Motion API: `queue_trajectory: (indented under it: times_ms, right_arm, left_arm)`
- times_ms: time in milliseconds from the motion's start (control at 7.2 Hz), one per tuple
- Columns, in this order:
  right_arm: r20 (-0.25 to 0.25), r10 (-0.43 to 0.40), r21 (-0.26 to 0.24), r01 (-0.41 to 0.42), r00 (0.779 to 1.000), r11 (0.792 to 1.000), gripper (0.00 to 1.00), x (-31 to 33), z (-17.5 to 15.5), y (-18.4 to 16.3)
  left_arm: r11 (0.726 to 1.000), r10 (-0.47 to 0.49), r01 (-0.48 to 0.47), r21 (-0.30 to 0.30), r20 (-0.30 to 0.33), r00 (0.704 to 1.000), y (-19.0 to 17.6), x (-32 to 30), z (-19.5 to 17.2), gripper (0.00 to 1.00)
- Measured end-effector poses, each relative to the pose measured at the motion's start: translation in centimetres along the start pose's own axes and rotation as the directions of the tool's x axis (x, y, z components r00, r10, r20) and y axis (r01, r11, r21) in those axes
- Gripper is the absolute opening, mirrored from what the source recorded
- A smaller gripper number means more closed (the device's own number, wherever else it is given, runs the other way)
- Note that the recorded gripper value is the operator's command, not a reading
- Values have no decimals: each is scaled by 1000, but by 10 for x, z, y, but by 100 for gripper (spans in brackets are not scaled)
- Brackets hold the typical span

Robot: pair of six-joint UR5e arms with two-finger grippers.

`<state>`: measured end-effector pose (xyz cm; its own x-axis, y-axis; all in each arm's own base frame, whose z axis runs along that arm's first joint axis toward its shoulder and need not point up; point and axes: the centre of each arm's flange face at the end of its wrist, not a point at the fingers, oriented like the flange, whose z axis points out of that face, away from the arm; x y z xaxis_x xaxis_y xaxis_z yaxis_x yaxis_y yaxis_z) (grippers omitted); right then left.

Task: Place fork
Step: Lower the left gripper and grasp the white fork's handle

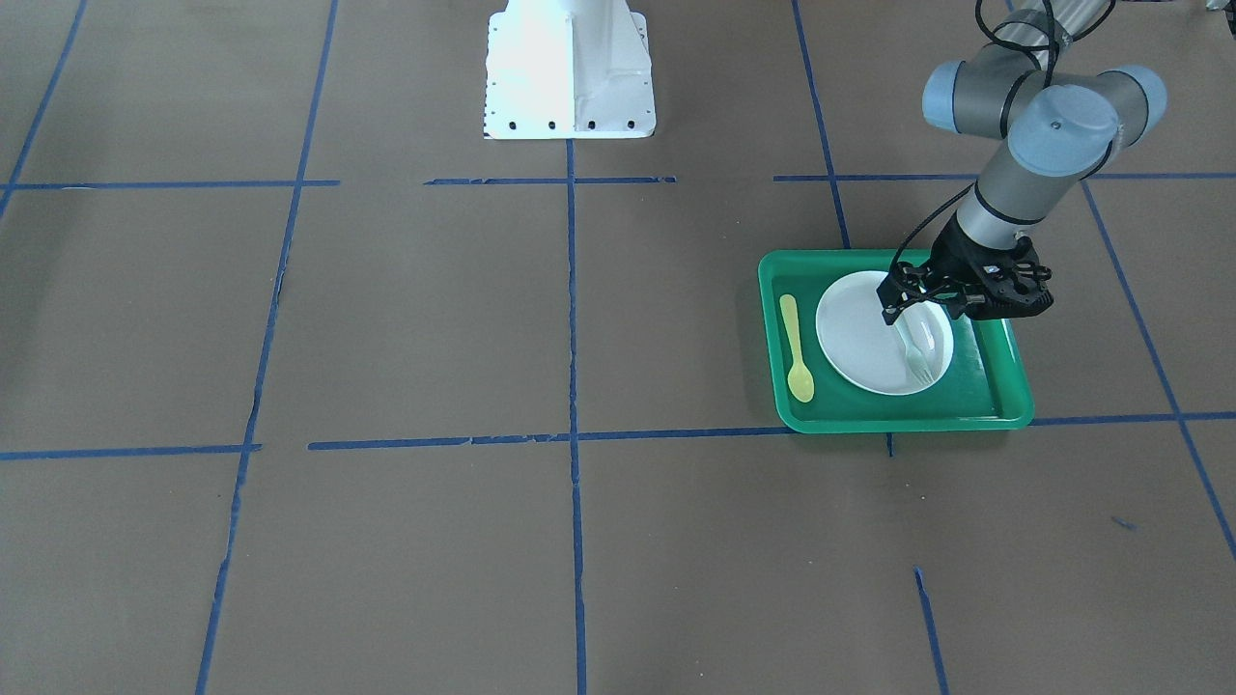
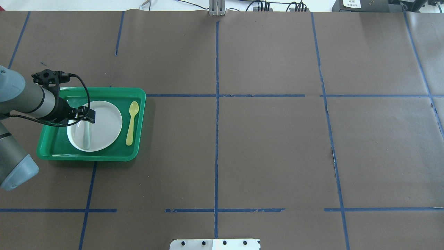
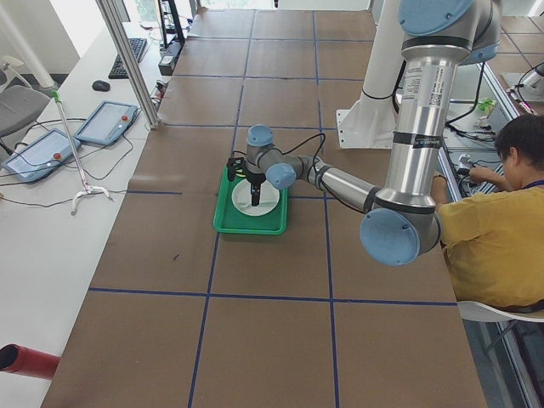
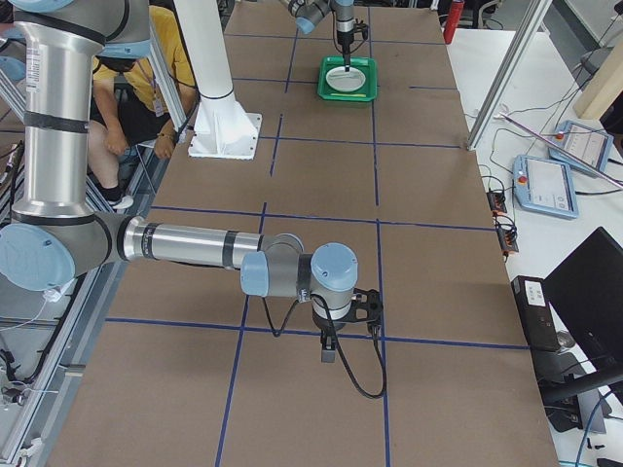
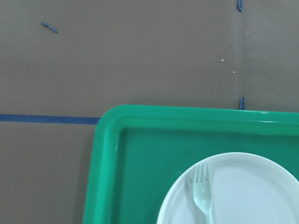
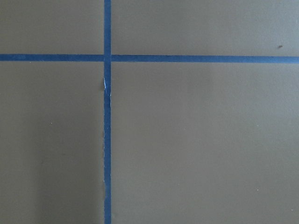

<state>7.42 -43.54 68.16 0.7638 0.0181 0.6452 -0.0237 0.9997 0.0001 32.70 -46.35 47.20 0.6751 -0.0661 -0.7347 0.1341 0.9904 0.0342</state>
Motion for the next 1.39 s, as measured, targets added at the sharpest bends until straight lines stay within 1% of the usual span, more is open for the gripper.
queue_trajectory:
  times_ms: [139,278,556,972,1111,1250,1389]
  right_arm:
    - [0,0,0,0,1000,1000,100,0,0,0]
    - [0,0,0,0,1000,1000,100,0,0,0]
    - [1,0,0,0,1000,1000,100,0,0,0]
    - [1,0,0,0,1000,1000,100,0,0,0]
    - [1,0,0,0,1000,1000,100,0,0,0]
    - [1,0,0,0,1000,1000,100,0,0,0]
    - [0,0,0,0,1000,1000,100,0,0,0]
  left_arm:
    - [1000,5,-5,-11,4,1000,5,2,7,93]
    - [1000,9,-8,-22,8,1000,10,4,13,88]
    - [999,10,-10,-36,16,1000,14,4,22,74]
    - [999,5,-3,-50,29,1000,16,0,29,74]
    - [999,3,-2,-53,32,999,16,-1,30,65]
    - [999,3,-1,-54,32,999,16,-2,31,19]
    - [998,3,-1,-55,32,999,16,-2,31,0]
